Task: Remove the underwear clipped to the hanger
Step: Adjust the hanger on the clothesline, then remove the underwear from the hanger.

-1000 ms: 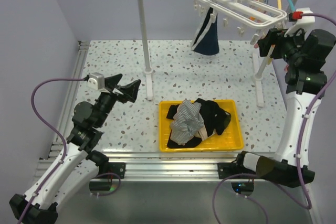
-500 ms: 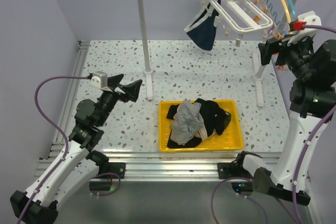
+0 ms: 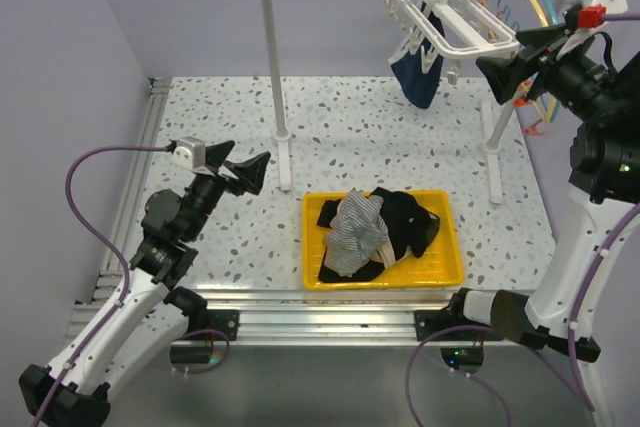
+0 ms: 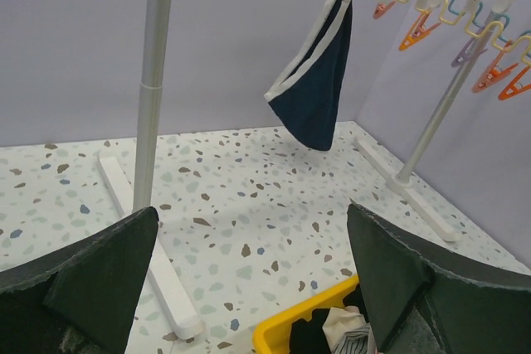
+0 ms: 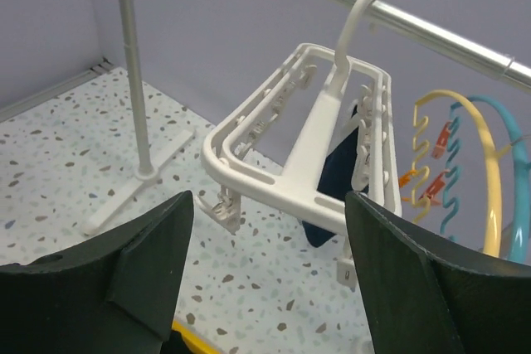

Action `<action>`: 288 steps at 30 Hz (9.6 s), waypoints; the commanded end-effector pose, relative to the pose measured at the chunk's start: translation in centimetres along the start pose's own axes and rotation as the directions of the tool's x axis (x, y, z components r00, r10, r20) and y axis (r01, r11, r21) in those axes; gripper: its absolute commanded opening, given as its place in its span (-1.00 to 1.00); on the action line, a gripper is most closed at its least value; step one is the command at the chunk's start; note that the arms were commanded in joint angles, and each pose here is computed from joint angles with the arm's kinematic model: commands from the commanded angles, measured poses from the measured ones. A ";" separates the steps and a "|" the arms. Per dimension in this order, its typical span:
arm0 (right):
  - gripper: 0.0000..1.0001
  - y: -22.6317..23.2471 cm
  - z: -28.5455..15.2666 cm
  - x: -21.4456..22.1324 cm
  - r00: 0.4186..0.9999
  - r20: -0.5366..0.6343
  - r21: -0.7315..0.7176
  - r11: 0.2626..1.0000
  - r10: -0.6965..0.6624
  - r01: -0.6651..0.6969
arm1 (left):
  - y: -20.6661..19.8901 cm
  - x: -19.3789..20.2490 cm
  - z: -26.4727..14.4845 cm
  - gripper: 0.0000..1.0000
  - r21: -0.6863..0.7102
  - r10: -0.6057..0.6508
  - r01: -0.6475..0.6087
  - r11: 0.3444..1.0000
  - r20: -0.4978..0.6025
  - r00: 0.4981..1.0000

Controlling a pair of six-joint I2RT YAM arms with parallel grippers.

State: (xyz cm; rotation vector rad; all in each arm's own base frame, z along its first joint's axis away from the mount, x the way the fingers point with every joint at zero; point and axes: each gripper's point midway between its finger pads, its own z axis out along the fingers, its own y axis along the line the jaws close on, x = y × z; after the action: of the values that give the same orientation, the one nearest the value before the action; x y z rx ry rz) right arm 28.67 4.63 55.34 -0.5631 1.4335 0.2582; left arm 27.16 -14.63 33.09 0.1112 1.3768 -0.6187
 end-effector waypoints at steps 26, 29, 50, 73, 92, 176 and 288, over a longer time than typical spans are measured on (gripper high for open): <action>0.33 -6.1 16.9 0.3 0.989 0.065 0.292 0.945 0.135 -0.148 | -0.5 -1.3 0.0 1.00 0.024 -0.043 0.041 0.999 0.060 0.997; 0.26 -7.0 18.0 0.4 0.986 0.093 0.321 0.934 0.136 -0.159 | -0.5 -1.2 0.1 1.00 0.025 -0.045 0.043 0.999 0.059 0.997; -0.85 -0.7 23.9 -0.1 0.982 0.146 0.145 0.979 0.119 -0.140 | -0.4 -1.4 -0.1 1.00 0.018 -0.049 0.048 0.999 0.066 0.997; 0.43 4.9 18.6 -5.4 0.970 0.234 0.025 0.998 -0.057 0.053 | 0.0 -1.3 -0.1 1.00 -0.001 -0.035 0.035 0.999 0.065 0.997; 0.69 20.6 4.2 1.9 0.923 0.273 -0.693 0.609 -0.273 0.385 | 0.0 -2.1 0.1 1.00 -0.011 0.005 -0.004 1.000 0.060 0.998; -1.00 11.4 7.0 21.6 0.966 -0.218 -0.346 0.915 0.137 -0.208 | -5.8 -4.3 1.9 1.00 0.264 -0.108 0.091 0.960 0.050 0.993; -1.00 7.3 0.6 24.9 0.891 -0.185 -0.281 0.891 -0.414 0.356 | -26.7 -1.2 30.1 -0.70 0.095 -0.444 0.442 0.892 0.004 0.896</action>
State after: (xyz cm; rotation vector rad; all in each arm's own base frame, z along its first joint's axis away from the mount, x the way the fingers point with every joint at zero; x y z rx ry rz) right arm 28.76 7.04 28.56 -1.0897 1.5431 0.0844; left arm 41.95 -50.40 43.10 -0.1186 1.4795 -0.9998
